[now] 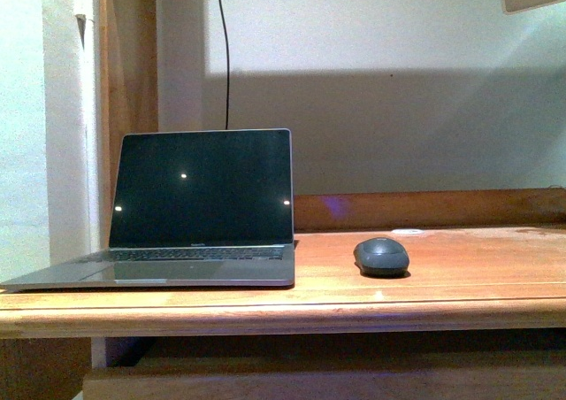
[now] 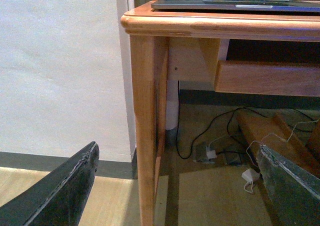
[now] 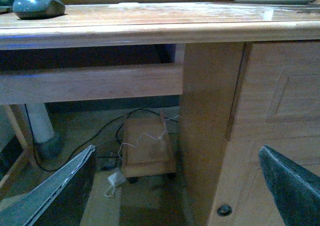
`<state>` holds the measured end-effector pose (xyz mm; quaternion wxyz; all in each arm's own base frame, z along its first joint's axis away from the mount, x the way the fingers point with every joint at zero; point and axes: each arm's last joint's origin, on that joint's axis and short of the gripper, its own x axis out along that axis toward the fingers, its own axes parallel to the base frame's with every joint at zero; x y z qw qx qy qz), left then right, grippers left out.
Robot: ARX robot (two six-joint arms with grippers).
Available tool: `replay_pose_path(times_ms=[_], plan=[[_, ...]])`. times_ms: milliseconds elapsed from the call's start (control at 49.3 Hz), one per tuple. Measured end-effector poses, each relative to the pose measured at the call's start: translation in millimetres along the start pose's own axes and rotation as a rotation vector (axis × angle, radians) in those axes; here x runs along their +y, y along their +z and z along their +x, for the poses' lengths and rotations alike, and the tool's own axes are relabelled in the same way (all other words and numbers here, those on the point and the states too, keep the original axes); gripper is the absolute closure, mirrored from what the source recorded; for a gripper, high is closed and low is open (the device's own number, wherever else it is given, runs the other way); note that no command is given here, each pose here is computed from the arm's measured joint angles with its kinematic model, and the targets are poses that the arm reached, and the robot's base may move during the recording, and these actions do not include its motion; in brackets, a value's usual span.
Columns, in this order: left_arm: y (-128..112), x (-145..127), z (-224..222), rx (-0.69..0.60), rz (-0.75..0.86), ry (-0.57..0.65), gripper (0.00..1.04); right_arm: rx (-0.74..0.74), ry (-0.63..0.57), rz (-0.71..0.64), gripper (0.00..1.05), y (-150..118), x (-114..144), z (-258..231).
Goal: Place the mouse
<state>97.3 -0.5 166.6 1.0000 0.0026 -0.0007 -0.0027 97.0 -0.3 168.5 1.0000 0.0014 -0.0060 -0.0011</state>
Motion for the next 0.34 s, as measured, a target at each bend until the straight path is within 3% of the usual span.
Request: replay_pose_path(times_ms=[345], plan=[[0.0, 0.0, 0.0, 0.0, 0.0, 0.0, 0.08, 0.0, 0.0, 0.0, 0.07, 0.0, 0.0, 0.0]])
